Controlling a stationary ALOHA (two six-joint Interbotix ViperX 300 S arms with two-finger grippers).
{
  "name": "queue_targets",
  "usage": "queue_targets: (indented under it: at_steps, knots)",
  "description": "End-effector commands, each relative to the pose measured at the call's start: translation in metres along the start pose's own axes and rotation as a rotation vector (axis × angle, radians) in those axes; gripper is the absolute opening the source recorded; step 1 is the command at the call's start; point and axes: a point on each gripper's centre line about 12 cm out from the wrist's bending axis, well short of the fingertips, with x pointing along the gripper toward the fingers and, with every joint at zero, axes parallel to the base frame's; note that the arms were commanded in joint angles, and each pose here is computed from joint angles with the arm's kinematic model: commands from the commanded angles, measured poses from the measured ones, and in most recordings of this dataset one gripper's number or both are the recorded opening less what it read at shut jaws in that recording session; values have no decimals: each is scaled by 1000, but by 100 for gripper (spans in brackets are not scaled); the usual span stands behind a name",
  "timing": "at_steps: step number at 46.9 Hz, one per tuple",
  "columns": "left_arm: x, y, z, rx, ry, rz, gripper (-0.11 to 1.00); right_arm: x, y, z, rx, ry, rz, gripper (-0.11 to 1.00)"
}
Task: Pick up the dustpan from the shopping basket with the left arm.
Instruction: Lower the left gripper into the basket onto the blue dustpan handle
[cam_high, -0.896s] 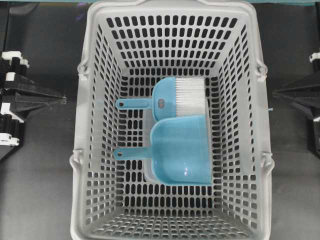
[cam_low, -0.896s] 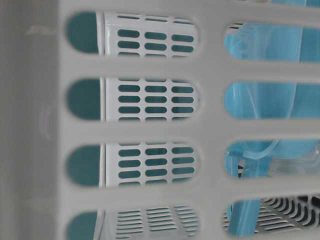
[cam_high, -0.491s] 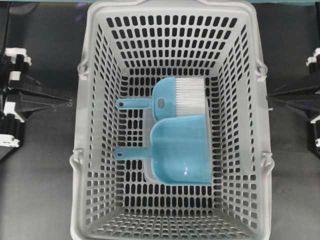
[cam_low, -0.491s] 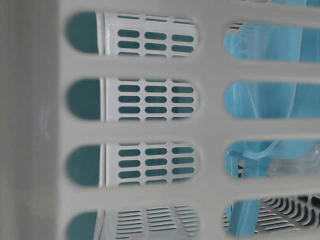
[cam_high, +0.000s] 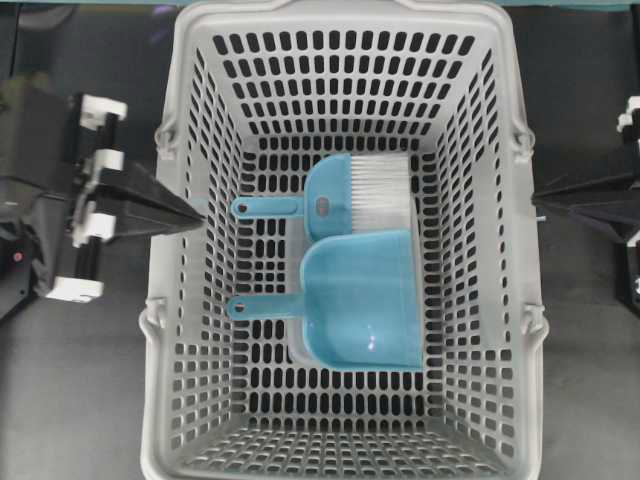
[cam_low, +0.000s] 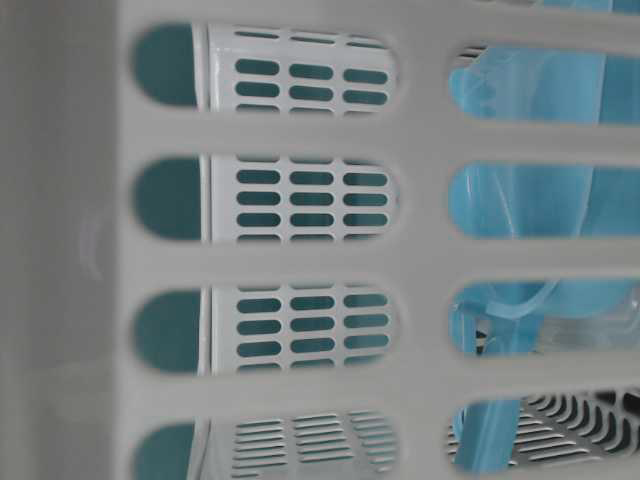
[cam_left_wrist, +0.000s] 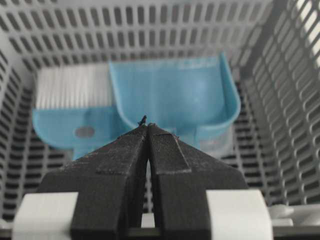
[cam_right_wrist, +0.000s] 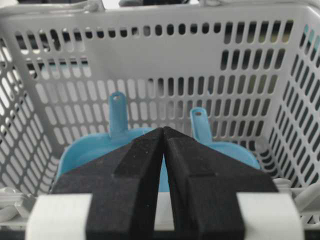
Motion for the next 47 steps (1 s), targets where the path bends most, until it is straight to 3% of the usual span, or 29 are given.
queue_targets:
  at_steps: [1, 4, 12, 16, 20, 26, 31, 40, 47]
  knots:
    - [5, 0, 15, 6, 43, 3, 0, 0, 0, 10, 3, -26, -1, 4]
    - [11, 0, 18, 4, 93, 4, 0, 0, 0, 11, 5, -28, 1, 15]
    - [29, -1, 23, -14, 224, 8, 0, -1, 2, 11, 17, -29, 7, 67]
    - [40, 0, 26, -22, 282, 13, 4, -2, 1, 11, 18, -31, 6, 81]
    - [51, 0, 26, -36, 334, 18, 25, -3, 1, 12, 19, -35, 6, 81]
    - [66, -2, 27, -44, 413, 19, 65, -3, 1, 12, 21, -38, 6, 79]
    - [82, -5, 22, -48, 484, 19, 87, -4, 1, 13, 19, -43, 6, 79]
    - [114, -21, 10, -31, 571, 0, 90, -4, 2, 13, 27, -47, 8, 79]
    - [145, -29, -21, -23, 679, -2, 90, -3, 2, 12, 36, -46, 8, 79]
